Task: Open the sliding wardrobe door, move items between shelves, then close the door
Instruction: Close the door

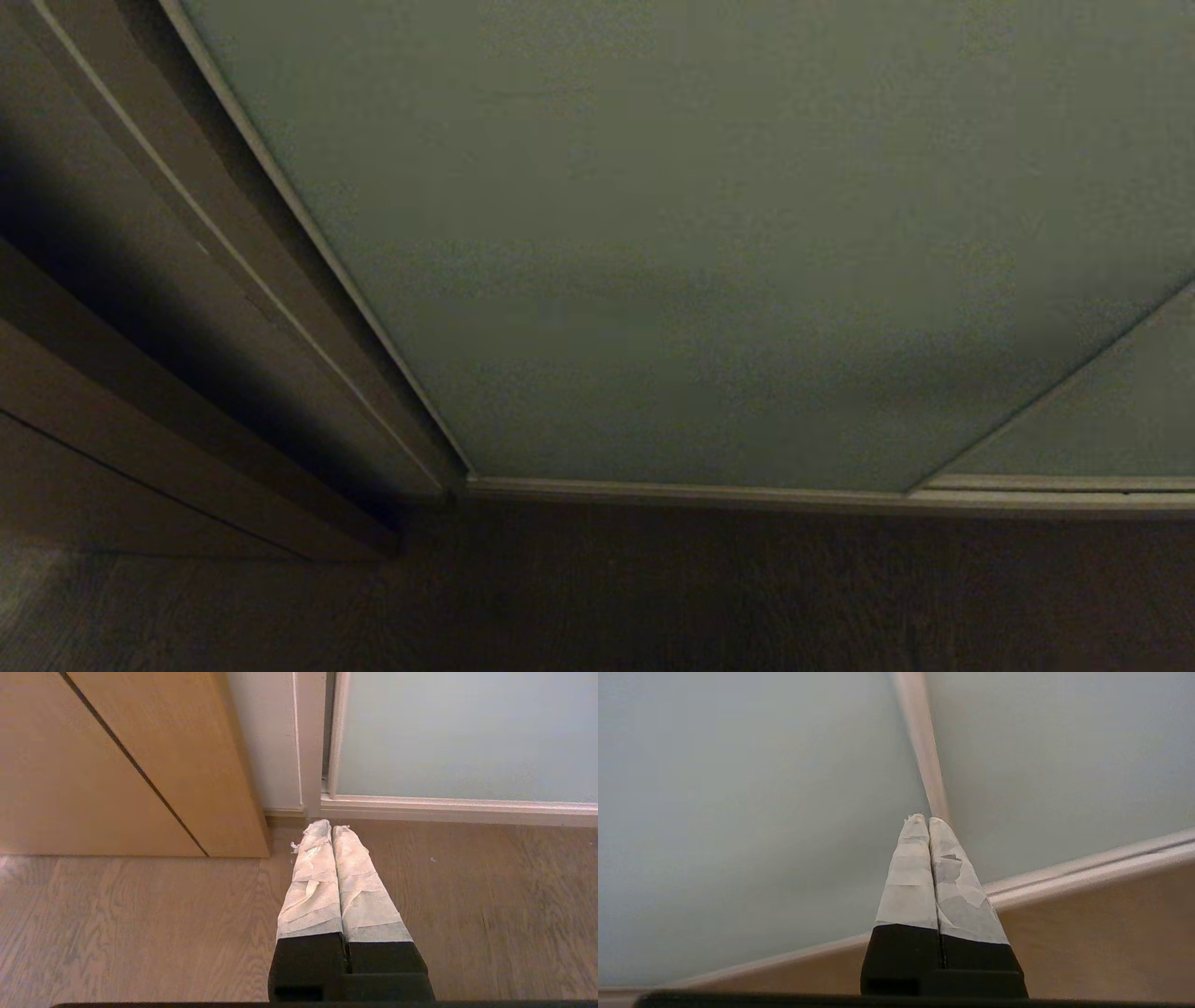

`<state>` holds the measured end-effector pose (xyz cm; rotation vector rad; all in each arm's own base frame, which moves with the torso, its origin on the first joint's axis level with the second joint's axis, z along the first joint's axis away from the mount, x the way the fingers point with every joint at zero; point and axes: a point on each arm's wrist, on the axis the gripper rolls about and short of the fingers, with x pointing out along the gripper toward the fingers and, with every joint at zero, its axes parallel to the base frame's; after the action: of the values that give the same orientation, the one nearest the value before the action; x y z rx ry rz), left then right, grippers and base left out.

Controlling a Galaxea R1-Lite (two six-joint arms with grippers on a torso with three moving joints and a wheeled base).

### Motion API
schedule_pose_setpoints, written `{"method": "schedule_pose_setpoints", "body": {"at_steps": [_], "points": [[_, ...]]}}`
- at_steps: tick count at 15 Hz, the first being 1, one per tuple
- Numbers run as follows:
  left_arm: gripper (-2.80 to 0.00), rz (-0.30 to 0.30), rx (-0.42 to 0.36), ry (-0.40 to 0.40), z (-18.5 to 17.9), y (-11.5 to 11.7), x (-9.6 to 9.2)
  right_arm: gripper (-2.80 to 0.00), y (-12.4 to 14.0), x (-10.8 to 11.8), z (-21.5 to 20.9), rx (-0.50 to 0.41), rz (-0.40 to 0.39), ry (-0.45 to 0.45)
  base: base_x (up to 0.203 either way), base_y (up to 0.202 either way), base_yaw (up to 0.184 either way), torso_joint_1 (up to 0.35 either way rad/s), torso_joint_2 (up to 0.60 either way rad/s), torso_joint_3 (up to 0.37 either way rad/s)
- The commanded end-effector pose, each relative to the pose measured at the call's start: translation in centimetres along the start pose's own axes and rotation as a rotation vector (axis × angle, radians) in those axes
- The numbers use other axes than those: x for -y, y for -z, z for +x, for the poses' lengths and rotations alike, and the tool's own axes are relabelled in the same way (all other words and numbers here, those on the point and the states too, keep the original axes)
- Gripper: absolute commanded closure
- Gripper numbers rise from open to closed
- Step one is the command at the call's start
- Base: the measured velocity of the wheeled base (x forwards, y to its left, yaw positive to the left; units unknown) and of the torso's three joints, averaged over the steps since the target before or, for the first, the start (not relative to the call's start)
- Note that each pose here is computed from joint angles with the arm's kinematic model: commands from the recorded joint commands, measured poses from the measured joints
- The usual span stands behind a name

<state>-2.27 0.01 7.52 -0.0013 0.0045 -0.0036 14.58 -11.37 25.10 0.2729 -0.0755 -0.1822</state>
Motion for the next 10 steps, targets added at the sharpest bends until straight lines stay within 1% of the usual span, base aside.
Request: {"method": "schedule_pose_setpoints", "body": {"at_steps": [1,3,4,5,6,8,9,10], "points": [[0.00,-0.002,0.000,-0.001,0.0,0.0,0.0,0.00,1.8,-3.8,-2.7,0.064,-0.107,0.061,0.000,0.000,0.000,0.000,0.00,0.000],[0.00,0.000,-0.002,-0.001,0.0,0.0,0.0,0.00,4.6,-6.1,-4.8,0.057,-0.173,0.059,0.000,0.000,0.000,0.000,0.00,0.000],[0.00,-0.001,-0.002,0.001,0.0,0.0,0.0,0.00,6.6,-6.4,-6.2,0.032,-0.204,0.058,0.000,0.000,0.000,0.000,0.00,0.000],[0.00,0.000,-0.002,-0.001,0.0,0.0,0.0,0.00,8.4,-6.3,-8.1,0.035,-0.239,0.050,0.000,0.000,0.000,0.000,0.00,0.000],[0.00,-0.002,-0.002,0.000,0.0,0.0,0.0,0.00,9.4,-6.2,-10.0,0.072,-0.261,0.035,0.000,0.000,0.000,0.000,0.00,0.000],[0.00,0.000,-0.002,-0.001,0.0,0.0,0.0,0.00,10.6,-5.8,-13.1,0.130,-0.278,0.008,0.000,0.000,0.000,0.000,0.00,0.000],[0.00,-0.001,-0.001,0.000,0.0,0.0,0.0,0.00,11.4,-5.5,-14.3,0.128,-0.282,-0.001,0.000,0.000,0.000,0.000,0.00,0.000],[0.00,0.000,-0.002,0.000,0.0,0.0,0.0,0.00,12.3,-5.1,-15.2,0.101,-0.287,-0.005,0.000,0.000,0.000,0.000,0.00,0.000]]}}
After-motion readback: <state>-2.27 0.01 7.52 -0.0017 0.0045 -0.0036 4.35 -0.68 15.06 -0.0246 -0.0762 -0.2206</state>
